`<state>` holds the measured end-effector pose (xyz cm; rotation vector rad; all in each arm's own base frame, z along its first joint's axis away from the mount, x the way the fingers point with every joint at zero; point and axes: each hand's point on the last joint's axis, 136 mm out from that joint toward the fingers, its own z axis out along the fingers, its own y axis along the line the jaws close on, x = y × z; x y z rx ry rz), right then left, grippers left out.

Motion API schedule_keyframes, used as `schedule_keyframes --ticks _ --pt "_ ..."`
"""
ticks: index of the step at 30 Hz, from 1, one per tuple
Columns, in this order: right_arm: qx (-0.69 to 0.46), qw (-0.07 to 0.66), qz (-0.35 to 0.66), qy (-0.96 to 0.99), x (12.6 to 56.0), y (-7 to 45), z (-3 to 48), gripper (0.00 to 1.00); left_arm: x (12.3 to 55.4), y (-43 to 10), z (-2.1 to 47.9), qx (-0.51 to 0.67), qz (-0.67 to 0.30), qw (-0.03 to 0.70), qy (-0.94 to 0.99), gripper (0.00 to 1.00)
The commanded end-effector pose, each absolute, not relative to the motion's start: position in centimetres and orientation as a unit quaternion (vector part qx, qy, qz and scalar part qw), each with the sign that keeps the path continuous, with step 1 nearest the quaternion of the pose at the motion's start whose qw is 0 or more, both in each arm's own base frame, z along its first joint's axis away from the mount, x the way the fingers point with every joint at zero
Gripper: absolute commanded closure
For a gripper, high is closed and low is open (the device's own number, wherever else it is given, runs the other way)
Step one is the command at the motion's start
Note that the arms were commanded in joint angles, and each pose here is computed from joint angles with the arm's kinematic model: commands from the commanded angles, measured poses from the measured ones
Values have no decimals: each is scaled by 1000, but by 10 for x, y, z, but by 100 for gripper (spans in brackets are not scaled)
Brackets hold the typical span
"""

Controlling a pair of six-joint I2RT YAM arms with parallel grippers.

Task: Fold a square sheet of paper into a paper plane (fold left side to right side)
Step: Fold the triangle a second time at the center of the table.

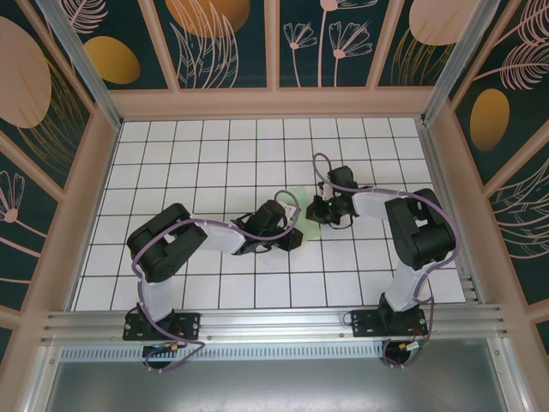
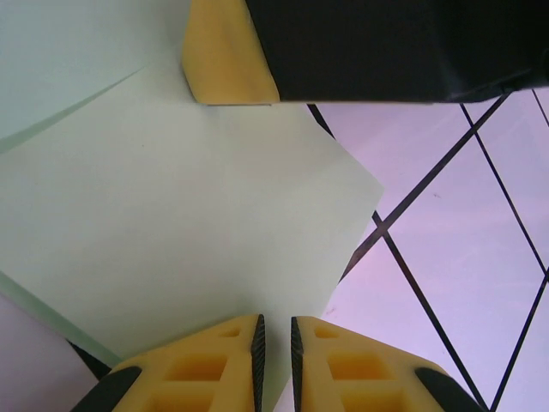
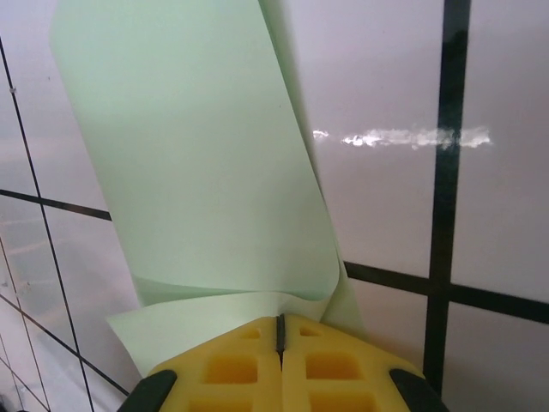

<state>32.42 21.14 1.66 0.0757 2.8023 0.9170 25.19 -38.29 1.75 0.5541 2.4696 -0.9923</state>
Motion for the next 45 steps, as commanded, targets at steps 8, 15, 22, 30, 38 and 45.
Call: schedule_keyframes --ticks 8,15,22,30,38,45 --pt "53 150 256 954 375 171 17 92 212 -351 -40 203 -294 117 926 80" --pt "44 168 272 946 371 172 44 92 216 -356 -34 204 -302 126 922 80" --pt "21 158 318 935 333 191 66 91 218 -357 -28 205 -304 132 921 80" --pt "-4 118 351 929 303 224 54 90 217 -354 -28 207 -297 132 923 80" --pt "-8 126 334 934 331 231 44 90 215 -352 -30 209 -295 129 923 80" --pt "4 123 283 951 344 217 22 90 214 -349 -34 209 -289 126 926 80"
